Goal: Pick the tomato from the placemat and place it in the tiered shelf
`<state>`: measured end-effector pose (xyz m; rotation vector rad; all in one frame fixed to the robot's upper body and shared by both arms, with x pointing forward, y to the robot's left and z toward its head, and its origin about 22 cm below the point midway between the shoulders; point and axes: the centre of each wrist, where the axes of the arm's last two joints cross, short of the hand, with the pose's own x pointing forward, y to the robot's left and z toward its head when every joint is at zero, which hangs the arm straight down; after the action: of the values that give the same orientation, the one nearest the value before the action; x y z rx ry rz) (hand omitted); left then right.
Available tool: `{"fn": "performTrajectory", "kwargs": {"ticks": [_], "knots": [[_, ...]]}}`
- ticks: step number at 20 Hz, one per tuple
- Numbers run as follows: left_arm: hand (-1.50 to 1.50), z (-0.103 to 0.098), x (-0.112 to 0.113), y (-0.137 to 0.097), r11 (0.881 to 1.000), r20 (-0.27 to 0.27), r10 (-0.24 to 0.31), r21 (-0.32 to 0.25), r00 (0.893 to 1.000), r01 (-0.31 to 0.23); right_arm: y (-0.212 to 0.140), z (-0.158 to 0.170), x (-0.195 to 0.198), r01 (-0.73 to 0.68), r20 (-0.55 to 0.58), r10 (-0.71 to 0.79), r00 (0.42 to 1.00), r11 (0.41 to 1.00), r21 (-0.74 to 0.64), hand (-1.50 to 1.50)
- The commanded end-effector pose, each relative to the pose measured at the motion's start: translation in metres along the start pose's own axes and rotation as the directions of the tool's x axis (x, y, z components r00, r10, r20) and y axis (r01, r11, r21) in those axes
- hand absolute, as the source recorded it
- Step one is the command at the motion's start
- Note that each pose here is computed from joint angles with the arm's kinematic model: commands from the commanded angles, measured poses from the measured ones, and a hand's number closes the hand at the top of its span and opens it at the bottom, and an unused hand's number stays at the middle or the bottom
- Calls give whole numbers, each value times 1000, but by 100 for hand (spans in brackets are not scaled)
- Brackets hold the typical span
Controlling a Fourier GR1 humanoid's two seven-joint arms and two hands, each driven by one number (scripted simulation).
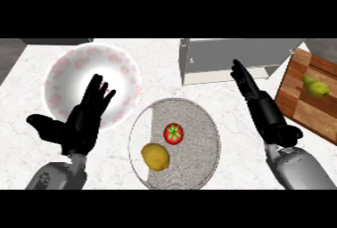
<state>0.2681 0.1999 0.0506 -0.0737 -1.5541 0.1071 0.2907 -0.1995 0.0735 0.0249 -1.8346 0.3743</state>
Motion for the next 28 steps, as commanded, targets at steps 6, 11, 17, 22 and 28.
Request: {"fn": "performTrajectory", "kwargs": {"ticks": [6,11,17,22,28], "knots": [[0,19,-52,91,970,-372,-177,93,911,226,-72,-39,17,-89,160,79,984,994,57,150],[0,13,-56,85,987,-418,-124,41,900,155,-59,-36,-61,-195,-258,206,944,978,68,-150],[0,19,-70,97,987,-414,-122,49,902,156,-78,-43,-54,-148,-111,189,976,941,306,-150],[0,26,-73,106,981,-422,-136,68,896,180,-99,-53,-5,-179,-114,266,957,853,491,-150],[0,21,-68,115,982,-421,-124,79,898,173,-50,-57,38,-251,-110,384,917,768,590,-150]]}}
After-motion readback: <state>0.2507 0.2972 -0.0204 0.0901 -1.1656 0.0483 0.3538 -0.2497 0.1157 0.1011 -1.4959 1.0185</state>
